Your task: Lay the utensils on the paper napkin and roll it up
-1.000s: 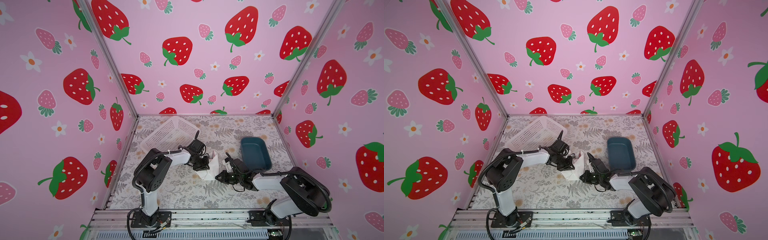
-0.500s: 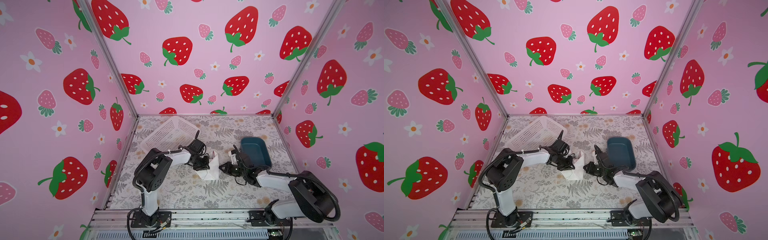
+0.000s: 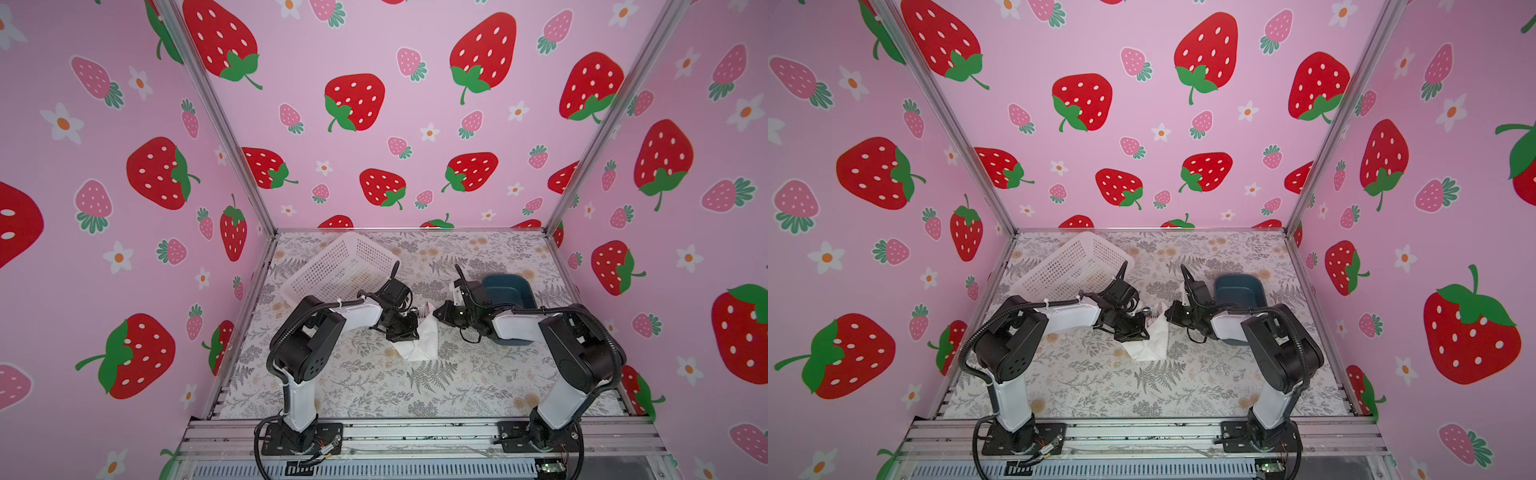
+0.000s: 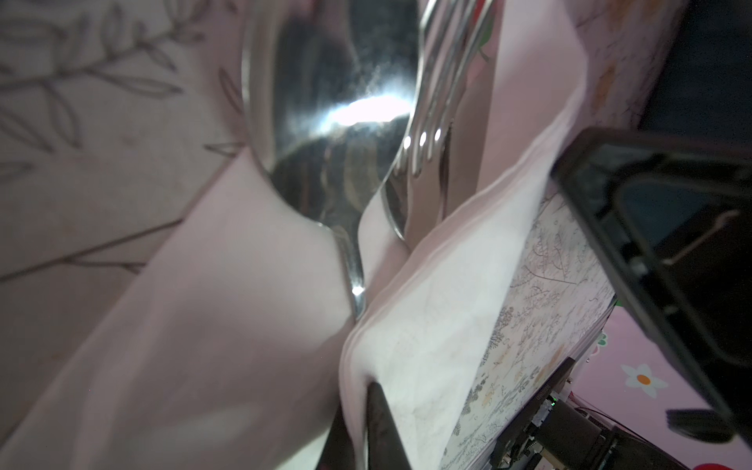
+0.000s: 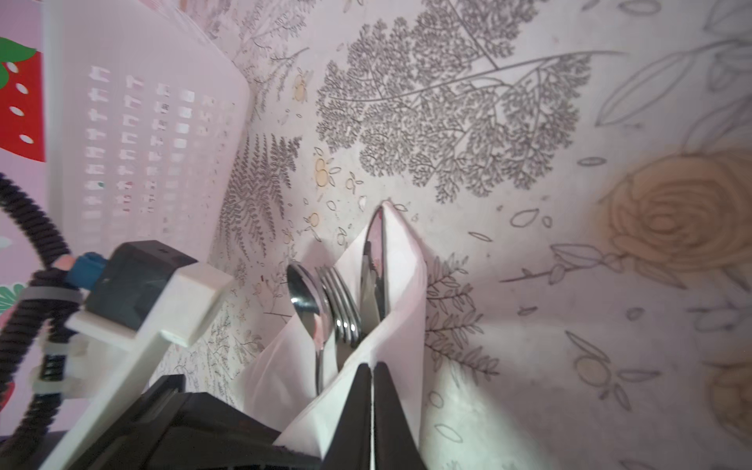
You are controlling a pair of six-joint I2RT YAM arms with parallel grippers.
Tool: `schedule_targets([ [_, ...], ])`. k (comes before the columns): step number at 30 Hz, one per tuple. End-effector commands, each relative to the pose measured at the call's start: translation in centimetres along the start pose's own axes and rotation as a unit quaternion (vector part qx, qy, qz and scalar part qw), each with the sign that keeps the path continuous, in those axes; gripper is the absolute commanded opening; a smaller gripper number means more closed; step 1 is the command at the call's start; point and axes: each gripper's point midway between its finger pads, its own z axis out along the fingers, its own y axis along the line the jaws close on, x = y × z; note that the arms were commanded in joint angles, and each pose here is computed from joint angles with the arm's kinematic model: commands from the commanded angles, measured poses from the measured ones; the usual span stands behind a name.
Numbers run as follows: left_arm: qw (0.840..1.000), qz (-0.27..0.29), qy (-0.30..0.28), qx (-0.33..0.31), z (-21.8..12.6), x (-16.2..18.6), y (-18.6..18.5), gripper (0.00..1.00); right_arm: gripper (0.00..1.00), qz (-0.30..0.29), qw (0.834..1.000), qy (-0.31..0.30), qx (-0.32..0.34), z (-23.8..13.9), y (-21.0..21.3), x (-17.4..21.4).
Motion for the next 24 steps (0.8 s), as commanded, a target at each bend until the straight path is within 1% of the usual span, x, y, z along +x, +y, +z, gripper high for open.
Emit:
schedule_targets([
  [1, 1.000, 0.003, 0.003, 0.000, 0.0, -0.1, -0.4, 0.10, 0.08, -0.003, 1.000, 0.012, 0.021, 0.4, -1.6, 0.4],
  [4, 1.000, 0.002, 0.004, -0.001, 0.0, -0.1, -0.3, 0.09, 0.08, 0.005, 0.999, 0.021, 0.041, 0.9, -3.6, 0.9],
  [7, 1.000, 0.002, 0.004, -0.002, 0.0, 0.0, -0.2, 0.09, 0.08, 0.006, 0.999, 0.021, 0.042, 0.8, -3.9, 0.9],
  [10, 1.000, 0.001, 0.003, -0.002, 0.0, -0.1, -0.3, 0.09, 0.08, 0.001, 0.999, 0.013, 0.032, 0.1, -3.0, 0.1],
  [13, 1.000, 0.001, 0.003, -0.002, 0.0, -0.1, -0.3, 0.09, 0.10, -0.013, 1.000, -0.002, 0.011, -1.0, -1.2, -0.9],
  [16, 1.000, 0.003, 0.001, 0.000, -0.2, 0.0, -0.4, 0.09, 0.10, -0.022, 1.000, -0.008, -0.006, -1.8, -0.2, -1.1],
  [19, 1.000, 0.003, 0.001, 0.000, -0.2, -0.1, -0.5, 0.09, 0.10, -0.030, 0.999, 0.007, -0.025, -1.3, 0.3, -0.7],
  [24, 1.000, 0.003, 0.004, 0.001, -0.1, -0.1, -0.5, 0.09, 0.10, -0.018, 0.999, 0.031, -0.021, 0.6, -0.6, -0.3],
])
